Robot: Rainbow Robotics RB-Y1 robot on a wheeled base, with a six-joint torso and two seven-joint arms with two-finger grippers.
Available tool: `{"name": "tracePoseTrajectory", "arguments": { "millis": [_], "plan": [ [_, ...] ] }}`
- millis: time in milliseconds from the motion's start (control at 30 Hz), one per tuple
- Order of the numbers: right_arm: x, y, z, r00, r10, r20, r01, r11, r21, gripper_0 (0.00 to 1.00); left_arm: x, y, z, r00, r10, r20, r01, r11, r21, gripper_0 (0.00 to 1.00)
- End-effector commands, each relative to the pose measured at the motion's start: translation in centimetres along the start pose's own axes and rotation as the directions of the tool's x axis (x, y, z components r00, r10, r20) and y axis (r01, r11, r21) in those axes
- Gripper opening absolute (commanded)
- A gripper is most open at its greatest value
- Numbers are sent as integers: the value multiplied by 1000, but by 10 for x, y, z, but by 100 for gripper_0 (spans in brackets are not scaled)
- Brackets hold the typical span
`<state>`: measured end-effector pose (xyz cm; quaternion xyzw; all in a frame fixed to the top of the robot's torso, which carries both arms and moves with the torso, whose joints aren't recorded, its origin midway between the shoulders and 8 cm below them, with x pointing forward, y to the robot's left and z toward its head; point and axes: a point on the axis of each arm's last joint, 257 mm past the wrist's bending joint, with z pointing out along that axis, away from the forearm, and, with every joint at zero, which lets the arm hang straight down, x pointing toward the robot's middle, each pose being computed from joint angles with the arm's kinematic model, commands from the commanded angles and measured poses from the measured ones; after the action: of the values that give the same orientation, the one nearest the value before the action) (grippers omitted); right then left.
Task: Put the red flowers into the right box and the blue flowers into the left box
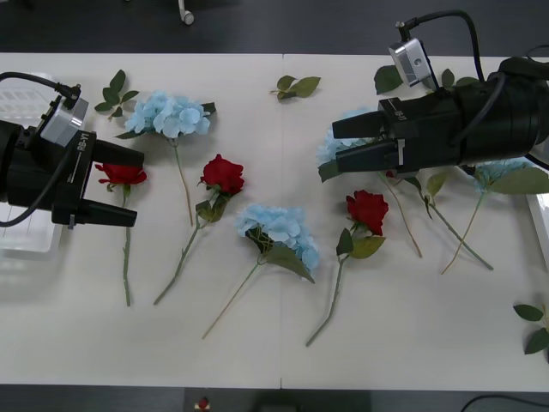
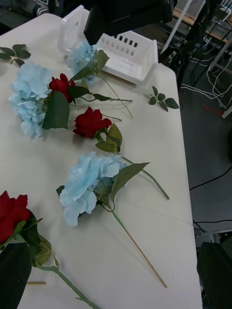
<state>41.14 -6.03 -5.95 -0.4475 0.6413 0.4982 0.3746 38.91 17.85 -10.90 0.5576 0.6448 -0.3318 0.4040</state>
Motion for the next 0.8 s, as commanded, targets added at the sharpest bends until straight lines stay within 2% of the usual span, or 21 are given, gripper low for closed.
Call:
{"name": "tracePoseTrajectory", "arguments": {
  "millis": [33, 333, 433, 633, 700, 800],
  "plan": [
    [26, 16, 27, 1000, 24, -7, -25, 997, -75, 100, -19, 4, -7, 999, 42, 0, -42, 999, -10, 100],
    [5, 22, 28, 997, -68, -44, 64, 994, -92, 100, -21, 16, -22, 998, 52, -19, -53, 996, -71, 100],
    [-2, 23, 26, 996, 59, -66, -64, 994, -86, 100, -19, 22, -23, 995, 80, -51, -85, 992, -99, 100],
    [-12, 6, 9, 949, 295, -109, -293, 955, 35, 100, -9, 50, -36, 989, -108, -104, 81, 968, -239, 100],
    [-16, -4, 2, 917, 383, -110, -373, 923, 96, 100, -4, 64, -43, 979, -168, -113, 127, 943, -307, 100],
    [-20, -16, -7, 836, 541, -88, -520, 834, 186, 100, 6, 79, -54, 958, -260, -118, 197, 901, -386, 100]
  ]
}}
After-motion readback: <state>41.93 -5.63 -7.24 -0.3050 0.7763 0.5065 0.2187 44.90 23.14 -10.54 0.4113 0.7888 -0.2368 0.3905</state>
